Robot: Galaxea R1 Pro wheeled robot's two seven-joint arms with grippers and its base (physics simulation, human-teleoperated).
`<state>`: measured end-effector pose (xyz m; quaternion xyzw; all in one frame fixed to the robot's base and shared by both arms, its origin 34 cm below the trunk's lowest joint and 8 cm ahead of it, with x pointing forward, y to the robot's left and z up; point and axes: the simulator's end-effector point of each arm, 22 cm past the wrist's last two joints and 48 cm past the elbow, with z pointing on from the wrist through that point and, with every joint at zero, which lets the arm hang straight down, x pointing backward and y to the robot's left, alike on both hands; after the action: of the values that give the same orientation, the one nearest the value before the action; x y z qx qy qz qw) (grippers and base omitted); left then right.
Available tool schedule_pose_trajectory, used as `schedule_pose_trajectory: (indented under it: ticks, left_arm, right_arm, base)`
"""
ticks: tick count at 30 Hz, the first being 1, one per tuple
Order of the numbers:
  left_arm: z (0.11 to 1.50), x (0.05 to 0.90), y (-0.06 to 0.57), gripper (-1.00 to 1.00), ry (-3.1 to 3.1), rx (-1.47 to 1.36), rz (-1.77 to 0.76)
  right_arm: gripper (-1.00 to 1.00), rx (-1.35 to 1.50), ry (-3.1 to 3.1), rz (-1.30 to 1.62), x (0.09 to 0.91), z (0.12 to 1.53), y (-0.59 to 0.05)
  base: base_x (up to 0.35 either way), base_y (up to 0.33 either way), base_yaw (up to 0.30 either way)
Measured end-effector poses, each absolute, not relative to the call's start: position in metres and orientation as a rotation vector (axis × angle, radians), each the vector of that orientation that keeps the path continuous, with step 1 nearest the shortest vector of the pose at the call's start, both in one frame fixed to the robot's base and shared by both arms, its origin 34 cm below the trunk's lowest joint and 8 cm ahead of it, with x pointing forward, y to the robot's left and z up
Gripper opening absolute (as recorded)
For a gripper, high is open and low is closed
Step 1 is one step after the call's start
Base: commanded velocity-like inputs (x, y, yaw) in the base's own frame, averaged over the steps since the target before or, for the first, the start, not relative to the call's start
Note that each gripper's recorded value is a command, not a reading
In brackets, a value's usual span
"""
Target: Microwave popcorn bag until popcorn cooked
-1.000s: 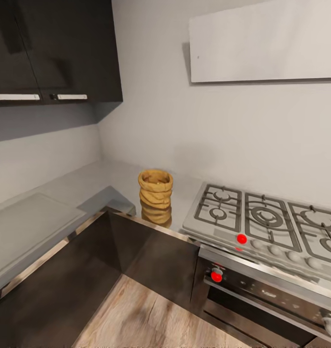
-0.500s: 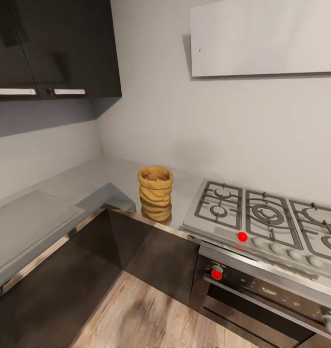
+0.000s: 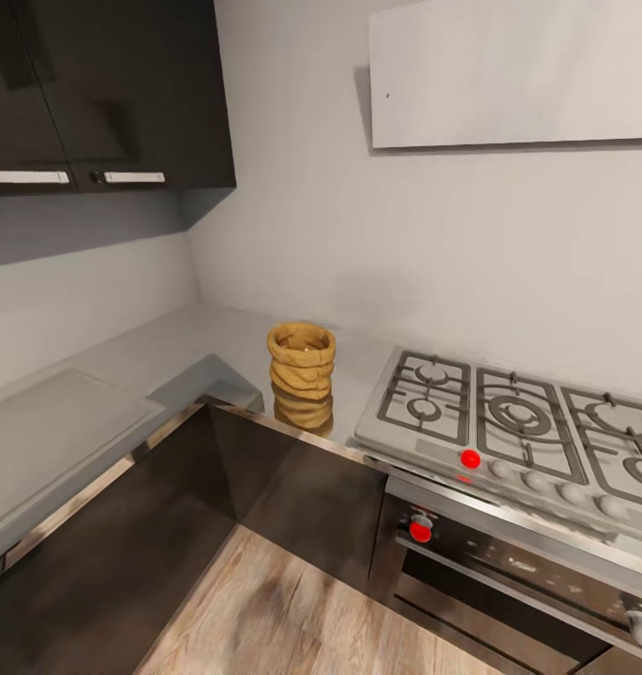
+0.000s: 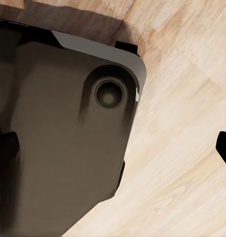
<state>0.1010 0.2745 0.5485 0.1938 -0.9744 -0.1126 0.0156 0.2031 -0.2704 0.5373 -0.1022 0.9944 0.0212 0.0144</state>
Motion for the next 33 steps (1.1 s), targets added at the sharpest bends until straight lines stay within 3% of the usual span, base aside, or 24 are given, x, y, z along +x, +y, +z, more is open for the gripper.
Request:
schedule_pose_trajectory:
  ticks: [6,15,26,33]
  left_arm:
    - [0.549,0.101,0.275,1.00,-3.031,0.602,-0.350]
    - [0.549,0.101,0.275,1.00,-3.031,0.602,-0.352]
    - [0.549,0.101,0.276,1.00,-3.032,0.602,-0.353]
    - [0.549,0.101,0.276,1.00,-3.031,0.603,-0.353]
  right_arm:
    - [1.00,-0.336,3.031,-0.002,0.241,0.539,-0.286]
    - [1.00,-0.685,2.947,0.062,0.377,0.591,-0.187]
    - [1.00,-0.551,2.845,0.257,0.595,0.776,-0.140]
    - [1.00,-0.704,2.455,0.414,0.711,0.942,-0.061]
  base:
    - [0.000,0.000,0.000]
    - [0.000,0.000,0.000]
    - [0.000,0.000,0.000]
    - [0.000,0.000,0.000]
